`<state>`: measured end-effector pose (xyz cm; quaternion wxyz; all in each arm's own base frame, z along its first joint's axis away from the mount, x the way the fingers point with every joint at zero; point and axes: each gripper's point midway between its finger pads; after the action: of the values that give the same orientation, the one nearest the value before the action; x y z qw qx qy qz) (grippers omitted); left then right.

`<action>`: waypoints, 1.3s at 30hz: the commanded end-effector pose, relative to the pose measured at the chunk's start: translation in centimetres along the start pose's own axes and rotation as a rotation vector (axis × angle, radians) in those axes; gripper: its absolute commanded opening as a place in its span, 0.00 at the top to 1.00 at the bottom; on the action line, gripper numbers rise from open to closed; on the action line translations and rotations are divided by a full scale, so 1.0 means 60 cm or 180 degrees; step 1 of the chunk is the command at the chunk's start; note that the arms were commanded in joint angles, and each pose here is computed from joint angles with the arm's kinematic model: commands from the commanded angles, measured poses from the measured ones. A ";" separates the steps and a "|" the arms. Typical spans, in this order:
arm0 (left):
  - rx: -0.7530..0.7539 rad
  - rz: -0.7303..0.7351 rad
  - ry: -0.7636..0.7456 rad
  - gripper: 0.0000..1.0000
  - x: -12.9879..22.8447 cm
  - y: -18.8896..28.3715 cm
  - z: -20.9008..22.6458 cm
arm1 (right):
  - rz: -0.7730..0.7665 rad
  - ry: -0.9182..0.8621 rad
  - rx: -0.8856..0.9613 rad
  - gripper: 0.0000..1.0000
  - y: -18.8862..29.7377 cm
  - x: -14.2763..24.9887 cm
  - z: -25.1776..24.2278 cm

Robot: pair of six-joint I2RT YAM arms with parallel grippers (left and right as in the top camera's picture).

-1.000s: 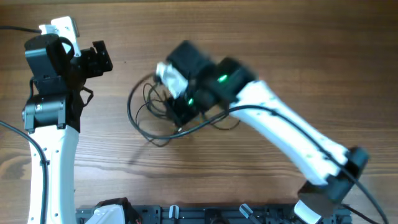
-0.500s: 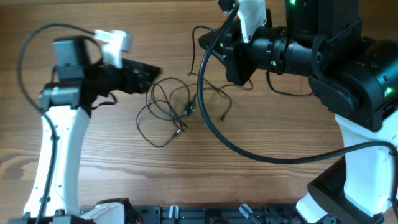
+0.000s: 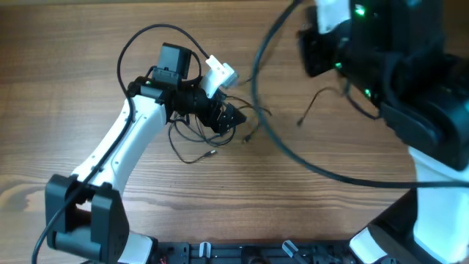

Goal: Untangle cables

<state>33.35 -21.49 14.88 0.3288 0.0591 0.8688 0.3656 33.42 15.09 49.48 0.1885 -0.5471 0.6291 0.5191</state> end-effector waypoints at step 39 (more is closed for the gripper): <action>-0.0009 0.0252 0.0432 0.06 0.030 -0.006 0.002 | 0.1960 -0.5005 0.3745 0.96 0.062 0.834 -0.638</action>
<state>31.86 -20.86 13.55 0.2596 0.0701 0.8835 0.3837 24.96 -43.10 29.45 0.6655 0.2799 0.6047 0.3363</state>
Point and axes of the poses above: each gripper's point midway between its finger pads, its own y axis back along the fingers, its own z axis along the line the jaws close on, x = y × z, and after that the axes turned 13 degrees about y, right-handed
